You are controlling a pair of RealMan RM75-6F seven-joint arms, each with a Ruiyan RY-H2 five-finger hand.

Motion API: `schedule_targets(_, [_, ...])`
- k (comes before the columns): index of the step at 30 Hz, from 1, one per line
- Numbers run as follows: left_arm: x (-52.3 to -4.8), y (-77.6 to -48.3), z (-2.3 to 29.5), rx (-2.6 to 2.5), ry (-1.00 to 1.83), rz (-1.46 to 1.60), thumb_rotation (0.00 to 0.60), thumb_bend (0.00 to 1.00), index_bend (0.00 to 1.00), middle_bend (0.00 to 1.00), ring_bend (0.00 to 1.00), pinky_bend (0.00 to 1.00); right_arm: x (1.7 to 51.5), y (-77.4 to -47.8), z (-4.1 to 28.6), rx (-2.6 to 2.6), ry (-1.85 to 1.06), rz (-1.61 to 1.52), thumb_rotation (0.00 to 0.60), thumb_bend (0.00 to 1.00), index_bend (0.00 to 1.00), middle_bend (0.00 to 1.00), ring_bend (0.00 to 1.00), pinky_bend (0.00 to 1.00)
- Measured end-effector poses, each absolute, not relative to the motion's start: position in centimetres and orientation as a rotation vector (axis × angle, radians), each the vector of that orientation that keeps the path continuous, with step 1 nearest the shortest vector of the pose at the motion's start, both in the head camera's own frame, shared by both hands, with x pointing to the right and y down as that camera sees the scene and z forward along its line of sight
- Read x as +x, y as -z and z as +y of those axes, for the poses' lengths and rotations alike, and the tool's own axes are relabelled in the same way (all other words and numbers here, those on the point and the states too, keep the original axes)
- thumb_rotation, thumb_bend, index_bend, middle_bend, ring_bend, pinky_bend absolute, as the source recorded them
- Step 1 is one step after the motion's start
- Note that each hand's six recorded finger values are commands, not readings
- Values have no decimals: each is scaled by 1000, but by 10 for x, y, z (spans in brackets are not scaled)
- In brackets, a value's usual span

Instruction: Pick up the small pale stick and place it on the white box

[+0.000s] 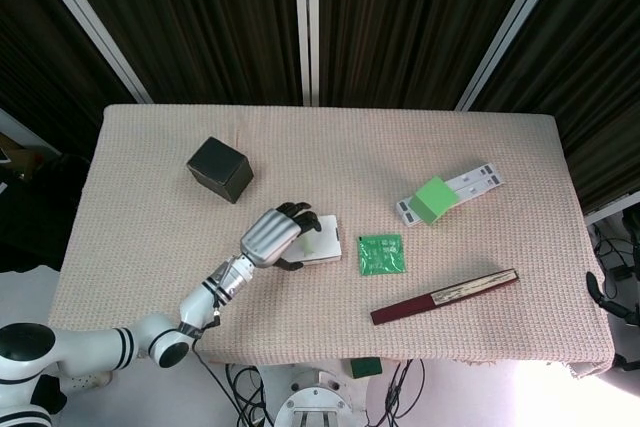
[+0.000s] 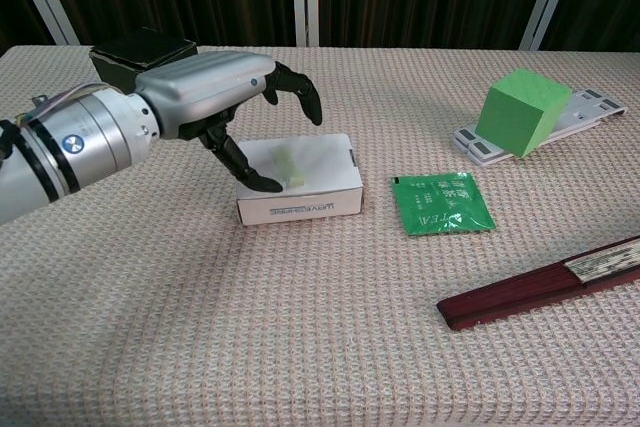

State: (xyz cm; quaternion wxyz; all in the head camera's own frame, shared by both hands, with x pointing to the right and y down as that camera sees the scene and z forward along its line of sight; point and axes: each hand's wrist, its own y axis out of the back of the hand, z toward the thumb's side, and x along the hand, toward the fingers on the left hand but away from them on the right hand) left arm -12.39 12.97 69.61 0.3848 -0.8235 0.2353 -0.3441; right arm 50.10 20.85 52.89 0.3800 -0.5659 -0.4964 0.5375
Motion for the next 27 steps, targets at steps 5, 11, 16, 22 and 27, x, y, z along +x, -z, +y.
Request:
schedule_targets(5, [-129, -694, 148, -2171, 853, 553, 257, 18, 379, 189, 85, 211, 501, -529, 209, -1446, -1372, -1269, 459, 347, 0, 0, 0, 0])
schedule_targets(11, [-136, -701, 159, -2167, 858, 514, 160, 22, 305, 98, 2, 157, 501, -529, 209, -1447, -1368, -1267, 459, 346, 0, 0, 0, 0])
schedule_targets(16, [-143, -707, 160, -2149, 874, 518, 146, 22, 257, 73, 0, 147, 502, -528, 209, -1441, -1369, -1270, 457, 346, 0, 0, 0, 0])
schedule_targets(22, [-150, -706, 159, -2126, 881, 533, 125, 22, 273, 72, 0, 147, 499, -530, 209, -1450, -1370, -1260, 457, 346, 0, 0, 0, 0])
schedule_targets(27, [-152, -709, 163, -2128, 894, 510, 130, 23, 280, 72, 0, 146, 498, -532, 209, -1454, -1374, -1256, 458, 346, 0, 0, 0, 0])
